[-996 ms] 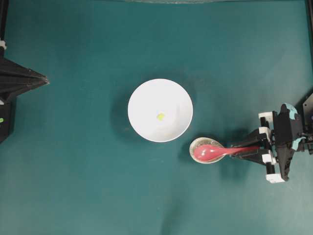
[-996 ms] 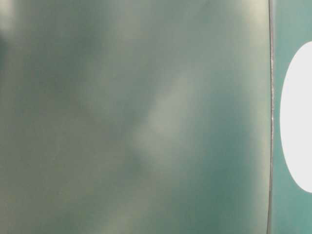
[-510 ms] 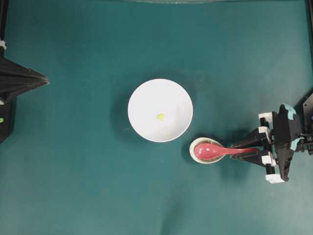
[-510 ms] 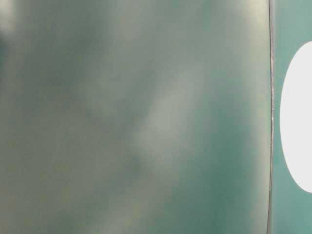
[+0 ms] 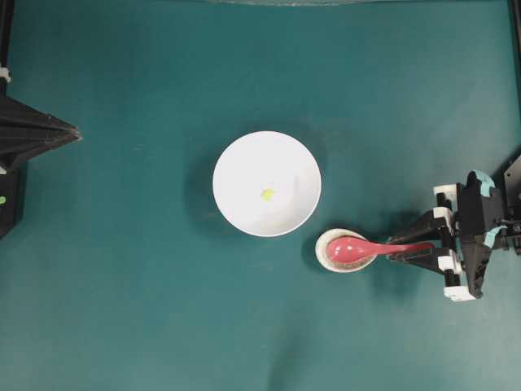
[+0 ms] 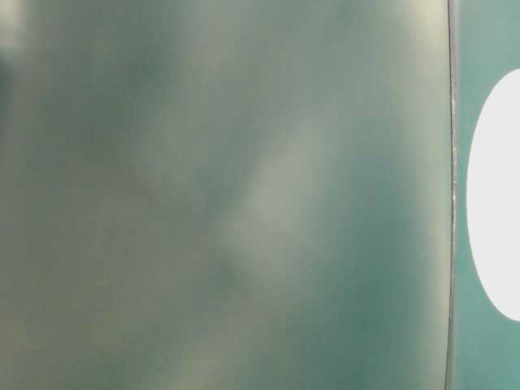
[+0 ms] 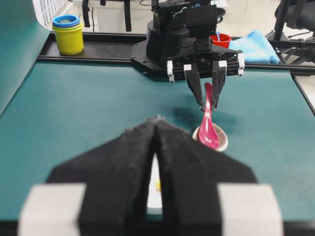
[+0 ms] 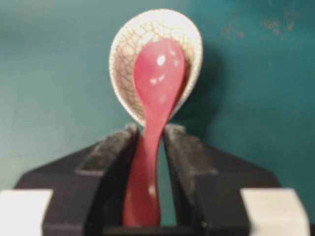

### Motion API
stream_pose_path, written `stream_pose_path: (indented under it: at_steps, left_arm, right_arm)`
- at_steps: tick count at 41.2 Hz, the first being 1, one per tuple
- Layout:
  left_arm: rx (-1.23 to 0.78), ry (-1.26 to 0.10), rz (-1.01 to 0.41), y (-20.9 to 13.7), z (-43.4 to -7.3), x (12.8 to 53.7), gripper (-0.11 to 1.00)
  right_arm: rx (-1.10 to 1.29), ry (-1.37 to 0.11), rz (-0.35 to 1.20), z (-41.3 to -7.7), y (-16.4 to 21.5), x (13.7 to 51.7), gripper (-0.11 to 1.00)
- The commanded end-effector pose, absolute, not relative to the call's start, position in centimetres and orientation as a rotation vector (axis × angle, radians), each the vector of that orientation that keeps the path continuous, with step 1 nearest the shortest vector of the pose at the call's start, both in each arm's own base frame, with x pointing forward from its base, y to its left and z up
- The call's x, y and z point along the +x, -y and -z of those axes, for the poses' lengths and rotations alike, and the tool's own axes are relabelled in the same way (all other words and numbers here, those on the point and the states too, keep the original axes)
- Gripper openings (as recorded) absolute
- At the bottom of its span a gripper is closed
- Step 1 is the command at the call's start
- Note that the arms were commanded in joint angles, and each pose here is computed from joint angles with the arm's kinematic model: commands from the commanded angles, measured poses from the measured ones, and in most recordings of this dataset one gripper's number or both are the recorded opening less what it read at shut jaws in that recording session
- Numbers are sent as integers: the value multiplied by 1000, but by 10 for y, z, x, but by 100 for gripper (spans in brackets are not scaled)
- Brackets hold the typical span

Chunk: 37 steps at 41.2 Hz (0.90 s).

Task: Scoop the yellow hexagonal prism block from the bowl with a spoon using the right arm.

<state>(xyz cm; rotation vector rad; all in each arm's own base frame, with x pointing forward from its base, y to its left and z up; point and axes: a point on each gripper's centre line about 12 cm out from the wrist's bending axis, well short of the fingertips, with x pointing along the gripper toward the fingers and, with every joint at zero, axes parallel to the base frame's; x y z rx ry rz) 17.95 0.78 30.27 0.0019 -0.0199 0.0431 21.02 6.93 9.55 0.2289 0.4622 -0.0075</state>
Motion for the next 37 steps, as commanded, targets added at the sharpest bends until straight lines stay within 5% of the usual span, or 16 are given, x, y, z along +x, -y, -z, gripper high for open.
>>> stream_pose_path:
  at_steps: [1, 37]
  left_arm:
    - [1, 58, -44, -8, -316, 181, 3]
    - [1, 58, -44, -8, -315, 181, 3]
  right_arm:
    - [239, -443, 15, -100, -68, 212, 36]
    - [192, -523, 33, -78, -73, 222, 45]
